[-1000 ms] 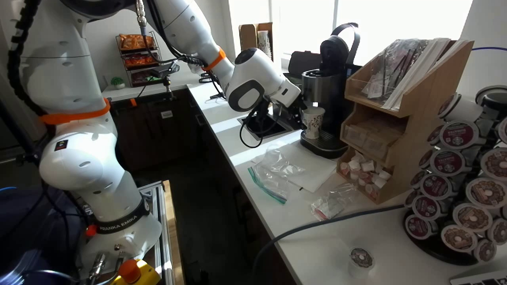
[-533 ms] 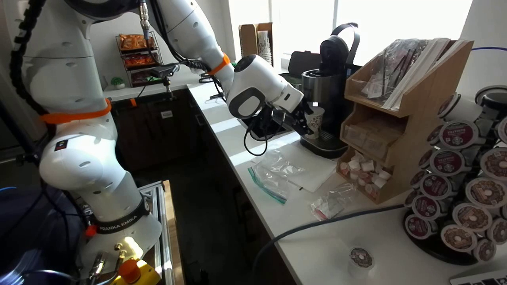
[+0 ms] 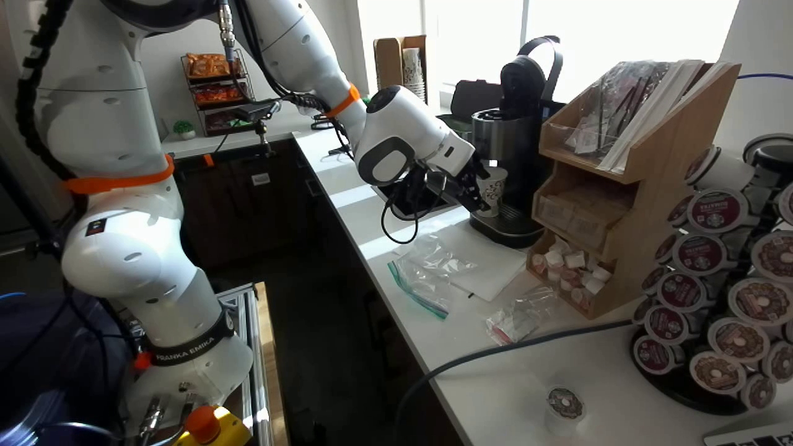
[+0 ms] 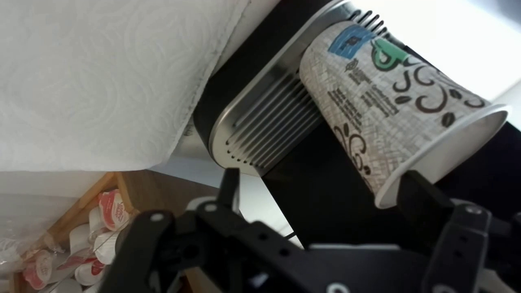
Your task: Remove the cup from the coffeemaker
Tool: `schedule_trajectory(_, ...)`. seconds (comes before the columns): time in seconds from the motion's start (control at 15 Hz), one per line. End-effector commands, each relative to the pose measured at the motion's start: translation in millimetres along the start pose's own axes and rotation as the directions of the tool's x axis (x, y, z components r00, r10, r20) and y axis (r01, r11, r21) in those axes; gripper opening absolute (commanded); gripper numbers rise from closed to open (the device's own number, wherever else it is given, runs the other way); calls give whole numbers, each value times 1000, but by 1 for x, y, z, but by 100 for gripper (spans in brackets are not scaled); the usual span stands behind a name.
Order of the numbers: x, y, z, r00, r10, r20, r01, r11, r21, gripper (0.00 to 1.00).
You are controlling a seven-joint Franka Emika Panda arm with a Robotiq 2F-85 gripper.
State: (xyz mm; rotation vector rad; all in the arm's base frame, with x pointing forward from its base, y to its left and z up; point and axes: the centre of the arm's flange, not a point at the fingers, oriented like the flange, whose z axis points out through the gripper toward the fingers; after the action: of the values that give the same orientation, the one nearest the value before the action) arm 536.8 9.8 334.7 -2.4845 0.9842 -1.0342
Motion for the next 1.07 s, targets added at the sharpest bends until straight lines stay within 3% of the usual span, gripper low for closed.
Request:
schedule_trajectory(0.0, -4, -2, 4, 1000, 2, 2, -2, 1000, 0, 73)
schedule_trajectory(0.2, -5, -2, 4, 1000, 1, 5, -1, 1000, 1, 49)
schedule_trajectory(0.27, -5, -2, 4, 1000, 1, 6, -1, 1000, 0, 49)
schedule_trajectory(0.33, -5, -2, 5, 1000, 2, 6, -2, 1000, 0, 53)
schedule_trajectory(0.4, -5, -2, 5, 1000, 2, 7, -2, 1000, -1, 71)
schedule_trajectory(0.6, -6, -2, 7, 1000, 1, 13, -1, 1000, -2, 92)
schedule_trajectory(0.67, -6, -2, 8, 1000, 2, 18, -2, 1000, -3, 87)
schedule_trajectory(0.73, -6, -2, 9, 1000, 1, 20, -1, 1000, -2, 89)
schedule_trajectory(0.8, -7, -2, 10, 1000, 0, 24, 0, 1000, -1, 68)
schedule_trajectory(1.0, -8, -4, 14, 999, -3, 35, 3, 1000, 0, 46)
